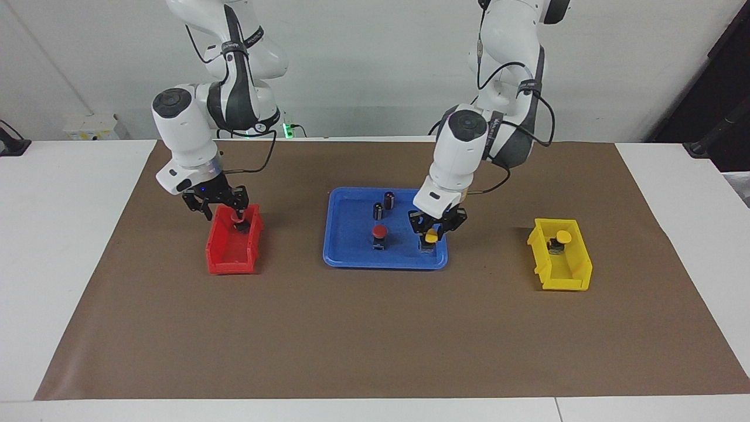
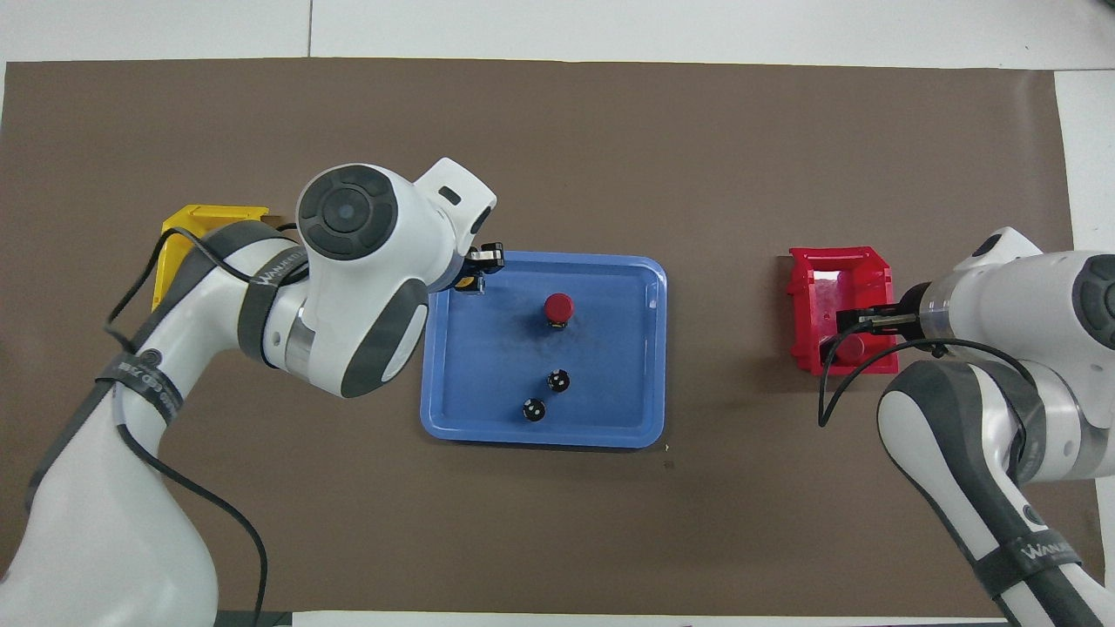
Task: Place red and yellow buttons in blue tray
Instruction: 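Place the yellow button in the tray while the right gripper grasps another red button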
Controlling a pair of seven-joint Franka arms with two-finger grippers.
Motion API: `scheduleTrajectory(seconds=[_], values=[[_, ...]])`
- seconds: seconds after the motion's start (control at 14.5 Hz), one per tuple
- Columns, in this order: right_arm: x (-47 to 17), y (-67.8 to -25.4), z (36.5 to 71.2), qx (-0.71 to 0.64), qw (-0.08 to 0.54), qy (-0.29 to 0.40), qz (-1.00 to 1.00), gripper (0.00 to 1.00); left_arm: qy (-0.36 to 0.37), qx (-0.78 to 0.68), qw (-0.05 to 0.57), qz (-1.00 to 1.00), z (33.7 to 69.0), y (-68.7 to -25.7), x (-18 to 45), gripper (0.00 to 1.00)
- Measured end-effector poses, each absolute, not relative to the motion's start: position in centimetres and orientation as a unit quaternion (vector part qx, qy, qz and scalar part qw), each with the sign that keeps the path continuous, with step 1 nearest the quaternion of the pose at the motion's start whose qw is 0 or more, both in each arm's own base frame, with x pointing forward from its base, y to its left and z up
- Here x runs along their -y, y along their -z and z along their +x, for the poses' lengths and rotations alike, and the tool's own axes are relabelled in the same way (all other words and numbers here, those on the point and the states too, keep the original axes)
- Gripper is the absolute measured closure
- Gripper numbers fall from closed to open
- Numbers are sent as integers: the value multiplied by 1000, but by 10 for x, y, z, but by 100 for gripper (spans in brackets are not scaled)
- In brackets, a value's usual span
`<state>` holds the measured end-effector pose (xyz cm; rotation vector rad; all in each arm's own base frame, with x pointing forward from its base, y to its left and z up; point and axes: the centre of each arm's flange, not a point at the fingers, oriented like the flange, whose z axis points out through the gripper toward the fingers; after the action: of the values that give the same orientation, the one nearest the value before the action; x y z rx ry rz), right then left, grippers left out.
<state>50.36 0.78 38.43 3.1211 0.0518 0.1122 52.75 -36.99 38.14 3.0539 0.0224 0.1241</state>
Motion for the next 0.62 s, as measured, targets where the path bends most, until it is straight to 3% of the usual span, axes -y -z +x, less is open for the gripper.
scheduleTrajectory(seconds=[0.48,0.55,0.62], values=[[-11,-355,491,-20,8,-38,999,31,-38,-9,42,998,516,-358,395,59],[-11,-354,491,-20,8,-38,999,31,-36,-9,40,999,516,-358,394,53],[-11,-352,490,-20,8,-36,999,37,-31,-9,37,999,515,-357,394,41]])
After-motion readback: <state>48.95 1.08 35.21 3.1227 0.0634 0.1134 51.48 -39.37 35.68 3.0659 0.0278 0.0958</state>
